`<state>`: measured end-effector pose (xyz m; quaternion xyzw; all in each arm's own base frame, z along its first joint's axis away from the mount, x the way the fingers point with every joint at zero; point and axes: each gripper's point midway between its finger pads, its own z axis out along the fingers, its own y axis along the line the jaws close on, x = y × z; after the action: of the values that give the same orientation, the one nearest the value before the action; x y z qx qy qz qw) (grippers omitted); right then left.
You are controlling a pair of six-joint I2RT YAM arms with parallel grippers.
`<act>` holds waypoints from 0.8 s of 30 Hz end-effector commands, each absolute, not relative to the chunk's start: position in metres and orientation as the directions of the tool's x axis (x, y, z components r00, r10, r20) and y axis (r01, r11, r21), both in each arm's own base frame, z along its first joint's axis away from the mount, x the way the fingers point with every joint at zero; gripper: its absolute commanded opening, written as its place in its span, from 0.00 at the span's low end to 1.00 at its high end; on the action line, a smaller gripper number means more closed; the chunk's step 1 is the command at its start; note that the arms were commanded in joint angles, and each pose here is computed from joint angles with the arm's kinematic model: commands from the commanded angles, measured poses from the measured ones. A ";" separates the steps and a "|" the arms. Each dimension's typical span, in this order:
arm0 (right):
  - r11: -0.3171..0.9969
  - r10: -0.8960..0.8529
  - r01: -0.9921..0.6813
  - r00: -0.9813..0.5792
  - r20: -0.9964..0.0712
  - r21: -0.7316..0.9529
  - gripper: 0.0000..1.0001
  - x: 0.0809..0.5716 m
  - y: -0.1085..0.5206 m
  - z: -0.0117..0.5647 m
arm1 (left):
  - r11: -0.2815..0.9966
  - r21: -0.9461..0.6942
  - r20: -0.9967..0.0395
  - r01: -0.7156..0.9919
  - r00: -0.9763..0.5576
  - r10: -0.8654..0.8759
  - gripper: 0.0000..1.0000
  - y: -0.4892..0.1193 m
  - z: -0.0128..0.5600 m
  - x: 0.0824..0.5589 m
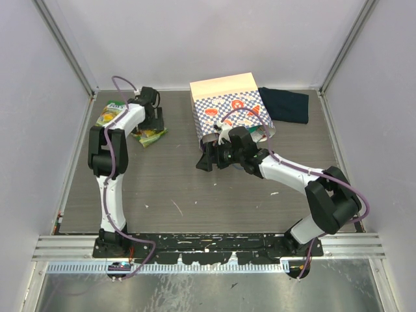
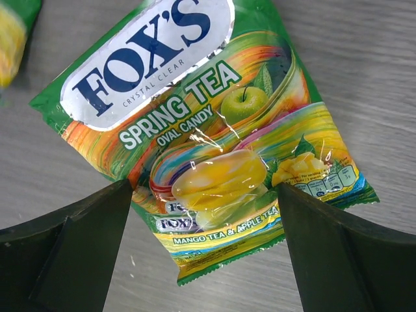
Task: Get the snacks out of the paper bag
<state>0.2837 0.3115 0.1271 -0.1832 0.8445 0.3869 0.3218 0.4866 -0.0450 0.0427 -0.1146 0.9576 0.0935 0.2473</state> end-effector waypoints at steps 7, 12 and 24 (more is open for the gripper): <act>0.638 -0.040 -0.580 -0.682 -0.730 0.507 0.88 0.293 0.311 0.147 | 0.940 0.137 -0.307 0.312 -0.889 0.340 0.98 -0.057 0.005 0.490; 0.637 -0.042 -0.581 -0.681 -0.731 0.506 0.88 0.294 0.312 0.148 | 0.910 0.106 -0.301 0.400 -0.859 0.413 0.98 -0.041 0.002 0.498; 0.640 -0.046 -0.581 -0.683 -0.729 0.503 0.88 0.292 0.310 0.146 | 0.864 0.056 -0.186 0.501 -0.845 0.502 0.99 0.015 -0.012 0.508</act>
<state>0.2821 0.3062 0.1199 -0.1786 0.8549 0.3727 0.3135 0.5381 -0.0273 0.0375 0.2465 0.9479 -0.0042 0.2019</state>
